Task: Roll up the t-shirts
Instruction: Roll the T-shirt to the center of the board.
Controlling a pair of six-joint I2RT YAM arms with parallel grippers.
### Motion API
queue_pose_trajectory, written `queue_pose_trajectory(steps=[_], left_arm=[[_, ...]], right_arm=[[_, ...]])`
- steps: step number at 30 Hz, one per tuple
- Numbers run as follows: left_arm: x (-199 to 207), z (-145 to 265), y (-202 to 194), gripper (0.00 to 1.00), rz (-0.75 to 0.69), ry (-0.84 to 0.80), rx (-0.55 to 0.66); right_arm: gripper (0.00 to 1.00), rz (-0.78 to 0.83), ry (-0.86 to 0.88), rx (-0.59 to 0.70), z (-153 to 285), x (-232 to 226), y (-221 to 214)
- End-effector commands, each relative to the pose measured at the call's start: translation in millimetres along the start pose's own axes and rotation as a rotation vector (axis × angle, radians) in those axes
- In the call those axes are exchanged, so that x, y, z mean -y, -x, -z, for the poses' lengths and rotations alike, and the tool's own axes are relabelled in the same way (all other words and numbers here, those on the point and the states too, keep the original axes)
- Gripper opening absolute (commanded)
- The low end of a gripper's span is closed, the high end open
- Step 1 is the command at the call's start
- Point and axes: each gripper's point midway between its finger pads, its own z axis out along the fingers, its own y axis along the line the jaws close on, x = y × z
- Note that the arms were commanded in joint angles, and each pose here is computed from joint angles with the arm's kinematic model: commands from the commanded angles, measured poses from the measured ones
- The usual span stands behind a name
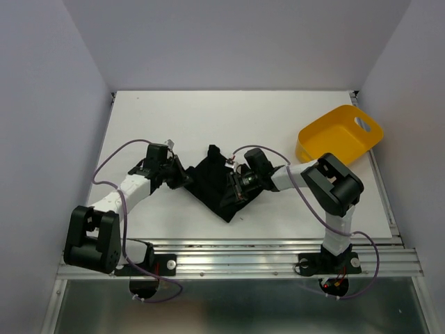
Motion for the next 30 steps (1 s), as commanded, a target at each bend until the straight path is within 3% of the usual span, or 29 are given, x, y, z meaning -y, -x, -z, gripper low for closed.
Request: queue_pose_trajectory(steps=[1, 5, 7, 13, 18, 21, 26, 29, 30], left_arm=[[0.3, -9.5, 12.5, 0.00, -0.024, 0.000, 0.043], [-11.3, -21.7, 8.8, 0.00, -0.002, 0.039, 0.024], [-14.3, -25.4, 7.5, 0.00, 0.014, 0.047, 0.023], [-20.0, -29.2, 4.7, 0.00, 0.033, 0.062, 0.018], [-20.1, -29.1, 3.5, 0.00, 0.037, 0.063, 0.016], [-21.2, -29.4, 3.1, 0.00, 0.040, 0.065, 0.015], [-22.6, -30.9, 1.2, 0.00, 0.038, 0.068, 0.007], [-22.8, -32.4, 0.8, 0.00, 0.040, 0.069, 0.002], [-22.1, -32.3, 1.2, 0.00, 0.039, 0.067, 0.002]], right_arm=[[0.01, 0.019, 0.030, -0.001, 3.3, -2.6, 4.9], [0.10, 0.025, 0.008, 0.036, 7.4, -1.8, 10.4], [0.23, 0.062, -0.050, 0.070, 11.2, 1.3, 14.1], [0.54, 0.150, -0.321, 0.178, 40.5, 4.2, 32.7], [0.67, 0.241, -0.519, 0.222, 62.9, -7.1, 31.5], [0.69, 0.353, -0.714, 0.273, 66.1, -12.5, 32.9], [0.69, 0.461, -0.774, 0.309, 49.7, -38.1, 26.3], [0.56, 0.516, -0.790, 0.307, 35.9, -45.9, 23.3], [0.47, 0.536, -0.772, 0.311, 30.3, -52.8, 24.8]])
